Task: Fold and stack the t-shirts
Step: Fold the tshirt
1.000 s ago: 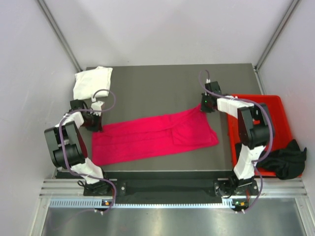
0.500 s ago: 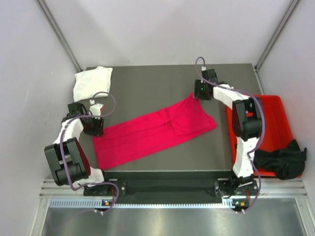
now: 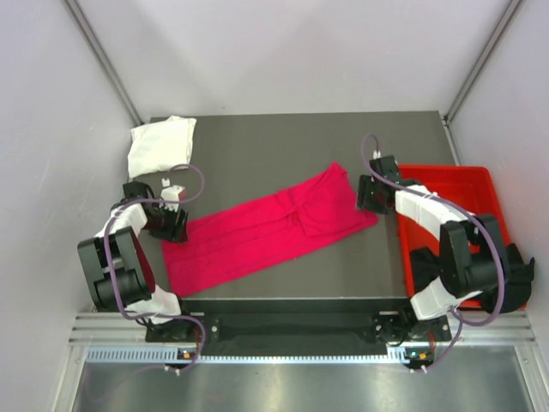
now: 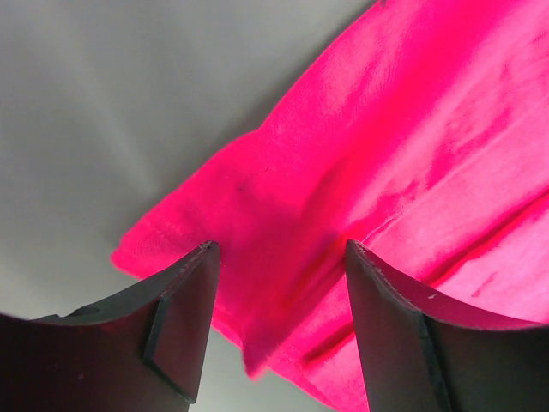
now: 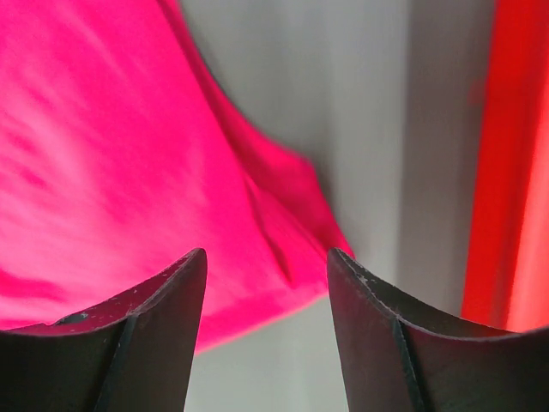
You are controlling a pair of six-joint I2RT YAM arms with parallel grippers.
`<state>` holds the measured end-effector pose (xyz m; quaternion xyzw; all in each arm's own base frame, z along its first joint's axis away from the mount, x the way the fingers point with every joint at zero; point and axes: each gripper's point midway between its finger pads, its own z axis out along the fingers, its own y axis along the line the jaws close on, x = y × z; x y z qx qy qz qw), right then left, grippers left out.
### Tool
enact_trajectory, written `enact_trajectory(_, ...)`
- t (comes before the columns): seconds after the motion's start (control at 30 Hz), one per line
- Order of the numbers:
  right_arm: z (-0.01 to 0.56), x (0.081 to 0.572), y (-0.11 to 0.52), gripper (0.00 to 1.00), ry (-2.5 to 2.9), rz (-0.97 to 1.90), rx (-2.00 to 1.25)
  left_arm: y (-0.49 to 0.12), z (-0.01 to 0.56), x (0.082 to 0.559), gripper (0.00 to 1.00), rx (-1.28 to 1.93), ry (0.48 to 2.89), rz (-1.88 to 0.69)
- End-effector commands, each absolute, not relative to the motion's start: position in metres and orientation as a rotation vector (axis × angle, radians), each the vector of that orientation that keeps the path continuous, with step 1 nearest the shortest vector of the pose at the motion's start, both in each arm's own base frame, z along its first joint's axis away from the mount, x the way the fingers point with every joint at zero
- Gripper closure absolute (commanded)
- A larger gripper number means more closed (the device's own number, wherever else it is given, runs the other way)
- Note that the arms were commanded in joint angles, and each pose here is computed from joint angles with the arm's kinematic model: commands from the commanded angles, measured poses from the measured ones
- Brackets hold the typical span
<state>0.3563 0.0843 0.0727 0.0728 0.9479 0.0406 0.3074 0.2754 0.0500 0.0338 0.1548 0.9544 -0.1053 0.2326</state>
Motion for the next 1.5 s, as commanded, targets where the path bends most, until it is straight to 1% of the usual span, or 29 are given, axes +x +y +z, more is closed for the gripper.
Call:
enact_trajectory(0.0,0.05,0.351,0.082,0.42,2.552,0.098,0.235,0.05,0.031,0.282,0.34,0.465,2.6,-0.289)
enact_trajectory(0.1,0.039,0.352,0.079,0.43,2.577,0.07,0.245,0.048,0.033,0.278,0.34,0.471,2.597,-0.286)
enact_trajectory(0.17,0.027,0.35,0.078,0.5,2.605,0.058,0.247,0.046,0.04,0.277,0.33,0.489,2.573,-0.278)
enact_trajectory(0.2,0.02,0.348,0.078,0.64,2.623,0.055,0.246,0.046,0.041,0.275,0.33,0.493,2.57,-0.279)
enact_trajectory(0.27,0.016,0.347,0.08,0.78,2.636,0.068,0.238,0.045,0.048,0.275,0.32,0.496,2.553,-0.266)
enact_trajectory(0.3,0.013,0.348,0.083,0.89,2.64,0.085,0.231,0.046,0.051,0.278,0.33,0.5,2.544,-0.257)
enact_trajectory(0.33,0.014,0.351,0.084,0.94,2.636,0.09,0.22,0.045,0.052,0.276,0.32,0.497,2.551,-0.266)
enact_trajectory(0.4,0.01,0.357,0.081,1.0,2.648,0.092,0.222,0.045,0.06,0.278,0.32,0.495,2.543,-0.269)
enact_trajectory(0.5,0.02,0.4,0.079,1.0,2.617,0.152,0.237,0.04,0.068,0.275,0.32,0.494,2.543,-0.312)
enact_trajectory(0.57,0.024,0.425,0.074,1.0,2.595,0.168,0.266,0.033,0.075,0.271,0.31,0.5,2.53,-0.354)
enact_trajectory(0.6,0.03,0.453,0.075,1.0,2.569,0.174,0.283,0.03,0.079,0.272,0.23,0.512,2.518,-0.361)
enact_trajectory(0.63,0.032,0.468,0.073,1.0,2.554,0.178,0.305,0.027,0.083,0.271,0.18,0.516,2.506,-0.378)
enact_trajectory(0.67,0.034,0.481,0.077,1.0,2.548,0.214,0.312,0.023,0.083,0.27,0.18,0.525,2.505,-0.39)
enact_trajectory(0.7,0.036,0.507,0.083,1.0,2.532,0.242,0.328,0.02,0.084,0.267,0.18,0.532,2.508,-0.403)
enact_trajectory(0.77,0.039,0.531,0.096,1.0,2.523,0.319,0.329,0.012,0.081,0.264,0.18,0.559,2.518,-0.414)
enact_trajectory(0.8,0.039,0.553,0.105,1.0,2.503,0.359,0.338,0.008,0.08,0.262,0.18,0.57,2.523,-0.419)
enact_trajectory(1.0,0.036,0.619,0.131,1.0,2.42,0.475,0.365,-0.025,0.069,0.255,0.18,0.74,2.52,-0.422)
enact_trajectory(1.07,0.038,0.632,0.133,1.0,2.378,0.502,0.385,-0.036,0.069,0.257,0.17,0.792,2.497,-0.427)
enact_trajectory(1.13,0.049,0.646,0.135,0.91,2.319,0.527,0.398,-0.042,0.068,0.257,0.18,0.82,2.491,-0.435)
enact_trajectory(1.17,0.055,0.65,0.136,0.85,2.301,0.533,0.396,-0.048,0.068,0.257,0.18,0.841,2.484,-0.441)
enact_trajectory(1.2,0.071,0.654,0.136,0.68,2.267,0.539,0.381,-0.05,0.067,0.256,0.18,0.85,2.483,-0.447)
enact_trajectory(1.27,0.09,0.655,0.131,0.56,2.235,0.506,0.375,-0.052,0.063,0.255,0.18,0.863,2.48,-0.449)
enact_trajectory(1.3,0.111,0.653,0.126,0.49,2.213,0.477,0.347,-0.053,0.06,0.254,0.18,0.867,2.483,-0.448)
enact_trajectory(1.4,0.146,0.641,0.104,0.44,2.178,0.341,0.331,-0.048,0.05,0.257,0.18,0.852,2.501,-0.415)
enact_trajectory(1.47,0.156,0.633,0.09,0.43,2.163,0.292,0.353,-0.041,0.037,0.256,0.18,0.834,2.543,-0.371)
